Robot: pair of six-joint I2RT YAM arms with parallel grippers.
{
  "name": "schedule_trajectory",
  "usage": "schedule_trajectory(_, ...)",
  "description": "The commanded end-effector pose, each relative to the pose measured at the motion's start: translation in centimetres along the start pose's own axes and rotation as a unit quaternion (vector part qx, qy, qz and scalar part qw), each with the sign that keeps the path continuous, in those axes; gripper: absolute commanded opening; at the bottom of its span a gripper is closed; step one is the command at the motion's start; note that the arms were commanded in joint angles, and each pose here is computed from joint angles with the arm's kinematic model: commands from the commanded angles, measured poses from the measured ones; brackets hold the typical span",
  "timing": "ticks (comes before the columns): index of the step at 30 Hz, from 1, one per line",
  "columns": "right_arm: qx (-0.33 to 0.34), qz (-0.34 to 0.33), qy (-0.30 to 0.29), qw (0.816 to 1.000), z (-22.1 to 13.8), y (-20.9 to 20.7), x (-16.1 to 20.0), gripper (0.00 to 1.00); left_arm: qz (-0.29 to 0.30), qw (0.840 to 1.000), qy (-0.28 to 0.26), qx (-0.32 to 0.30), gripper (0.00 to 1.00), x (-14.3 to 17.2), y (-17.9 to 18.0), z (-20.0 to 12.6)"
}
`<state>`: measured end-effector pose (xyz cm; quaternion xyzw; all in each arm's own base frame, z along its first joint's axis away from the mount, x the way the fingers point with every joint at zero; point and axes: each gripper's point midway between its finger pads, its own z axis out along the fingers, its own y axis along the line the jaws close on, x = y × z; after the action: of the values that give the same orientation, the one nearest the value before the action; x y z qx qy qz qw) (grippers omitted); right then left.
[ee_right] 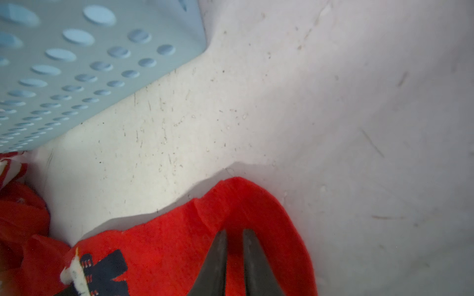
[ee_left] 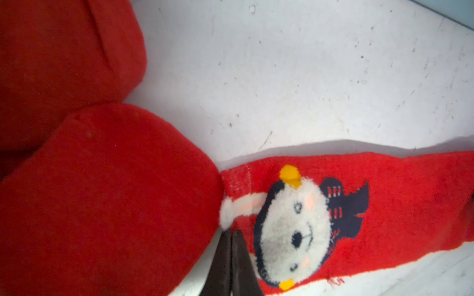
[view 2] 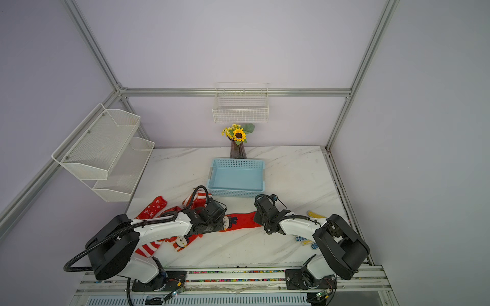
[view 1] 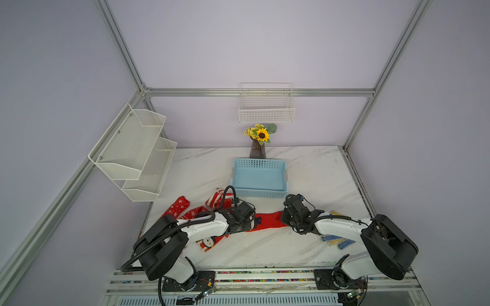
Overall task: Place the socks together as a pair
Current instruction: Place the sock at the center of the board, then pick up the sock.
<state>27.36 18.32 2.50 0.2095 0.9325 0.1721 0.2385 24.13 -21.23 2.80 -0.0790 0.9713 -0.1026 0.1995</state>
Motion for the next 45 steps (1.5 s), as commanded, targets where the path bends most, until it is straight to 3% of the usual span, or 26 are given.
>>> schedule_trajectory(1,0.097,0.019,0.012,0.995,-0.1,-6.0,1.6,0.18,0.005,1.0,-0.006,0.016,0.0,-1.3,-1.6,-0.6)
schedule_trajectory(6,0.092,0.02,0.015,0.995,-0.6,-6.5,2.0,0.19,0.012,0.999,-0.012,0.027,0.0,-1.8,-2.2,-1.1)
schedule_trajectory(9,0.054,0.01,0.021,0.998,-0.7,-4.3,1.6,0.19,0.018,0.999,-0.018,0.045,0.03,-2.4,-3.2,-1.8)
schedule_trajectory(12,0.025,0.006,0.016,1.0,-1.3,-2.2,0.7,0.19,0.02,0.998,-0.028,0.056,0.33,-3.1,-3.9,-2.7)
schedule_trajectory(14,-0.009,-0.005,0.005,1.0,-2.1,-0.4,-0.2,0.21,0.02,0.998,-0.036,0.055,0.38,-3.7,-4.0,-3.5)
schedule_trajectory(18,-0.058,-0.047,0.004,0.997,-3.7,2.9,-1.4,0.22,0.018,0.996,-0.073,0.039,0.39,-5.1,-2.9,-5.8)
schedule_trajectory(25,-0.169,-0.092,0.017,0.981,-5.7,9.1,-1.2,0.27,-0.012,0.99,-0.136,-0.015,0.39,-6.4,2.2,-8.7)
schedule_trajectory(28,-0.195,-0.119,0.018,0.973,-6.0,12.1,0.2,0.28,-0.023,0.987,-0.159,-0.02,0.47,-6.7,3.7,-9.7)
schedule_trajectory(31,-0.216,-0.159,0.027,0.963,-5.3,15.6,2.8,0.25,-0.044,0.982,-0.183,-0.017,0.61,-6.8,5.1,-10.7)
schedule_trajectory(33,-0.231,-0.179,0.047,0.955,-4.4,17.7,5.0,0.24,-0.062,0.977,-0.201,-0.016,0.83,-7.1,6.1,-11.3)
schedule_trajectory(35,-0.222,-0.194,0.064,0.953,-2.8,18.9,6.8,0.22,-0.076,0.973,-0.219,-0.014,0.98,-7.3,7.1,-11.8)
schedule_trajectory(45,-0.153,-0.225,0.077,0.959,3.1,20.1,10.3,0.18,-0.163,0.959,-0.23,0.021,1.0,-6.5,11.2,-11.2)
